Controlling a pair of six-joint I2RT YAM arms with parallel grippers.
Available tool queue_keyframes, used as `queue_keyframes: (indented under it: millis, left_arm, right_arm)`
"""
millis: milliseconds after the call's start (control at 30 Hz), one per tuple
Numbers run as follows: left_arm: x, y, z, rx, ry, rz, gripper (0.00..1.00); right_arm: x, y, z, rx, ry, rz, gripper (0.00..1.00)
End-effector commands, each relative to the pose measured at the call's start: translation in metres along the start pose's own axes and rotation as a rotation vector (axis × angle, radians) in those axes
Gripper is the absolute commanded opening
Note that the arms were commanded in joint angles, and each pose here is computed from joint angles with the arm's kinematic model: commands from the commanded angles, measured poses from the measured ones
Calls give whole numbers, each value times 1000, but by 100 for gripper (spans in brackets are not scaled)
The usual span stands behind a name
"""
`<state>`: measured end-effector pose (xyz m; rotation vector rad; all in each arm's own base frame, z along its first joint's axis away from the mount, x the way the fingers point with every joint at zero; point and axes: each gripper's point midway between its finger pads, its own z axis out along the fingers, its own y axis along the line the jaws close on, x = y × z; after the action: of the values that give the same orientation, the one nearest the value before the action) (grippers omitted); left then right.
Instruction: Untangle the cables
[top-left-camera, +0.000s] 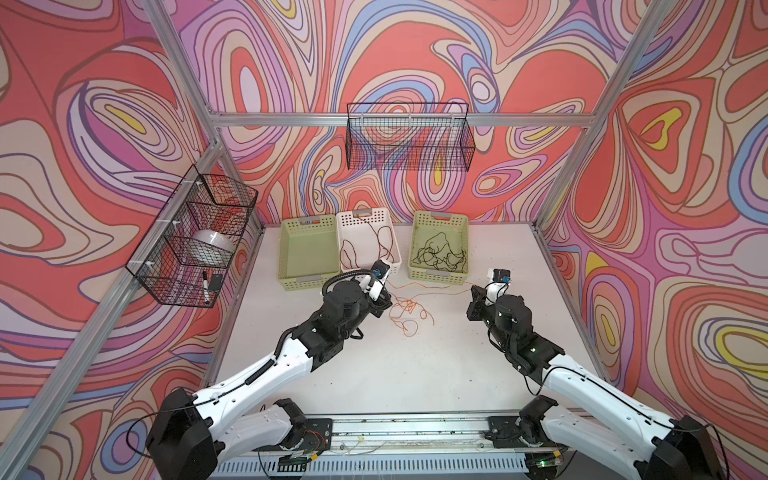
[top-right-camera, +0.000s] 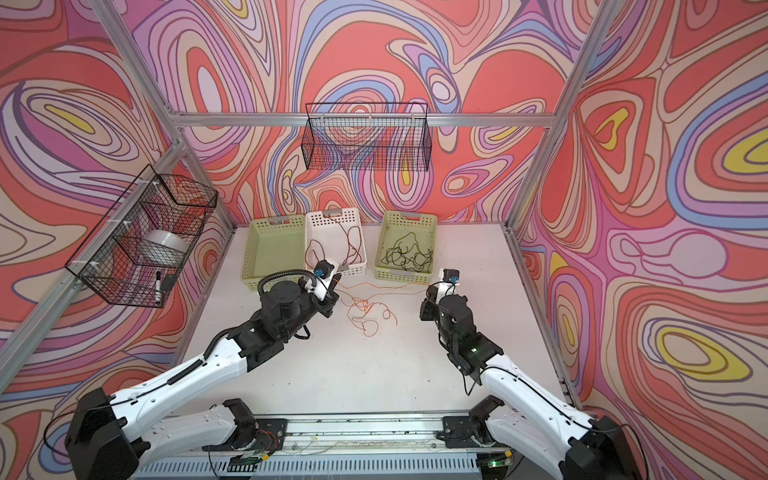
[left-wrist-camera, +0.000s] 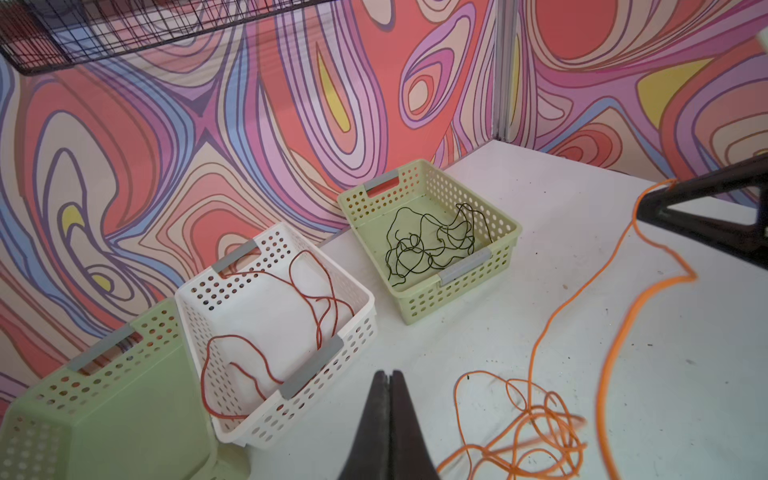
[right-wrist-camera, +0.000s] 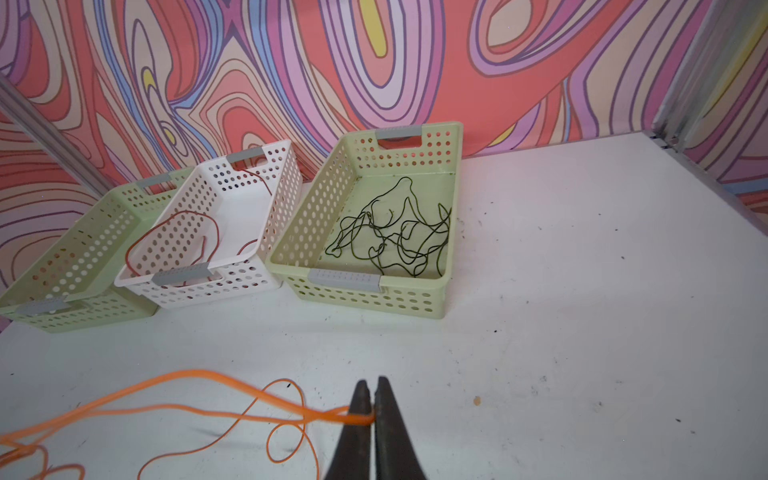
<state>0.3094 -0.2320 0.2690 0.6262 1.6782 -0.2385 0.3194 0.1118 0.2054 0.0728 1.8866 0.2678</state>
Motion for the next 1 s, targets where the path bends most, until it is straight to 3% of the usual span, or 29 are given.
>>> queue_keyframes:
  millis: [0,300,600,733,967]
  left_arm:
    - [18,8,-5,-31,48,-15,0]
    - [46,9,-3,-28,114,-10,0]
    - [63,6,-1,-17,168,12,0]
    - [61,7,-4,-18,167,29,0]
    - [53,3,-6,18,161,40,0]
  right_arm:
    - [-18,-14,-6,56,-12,-20,0]
    - [-55,-19,-16,96,-53,-97,0]
    - [-100,-25,-29,189,-107,-266,0]
    - [-101,-38,-28,286,-78,-351,0]
    - [-83,-37,-16,271,-25,-363,0]
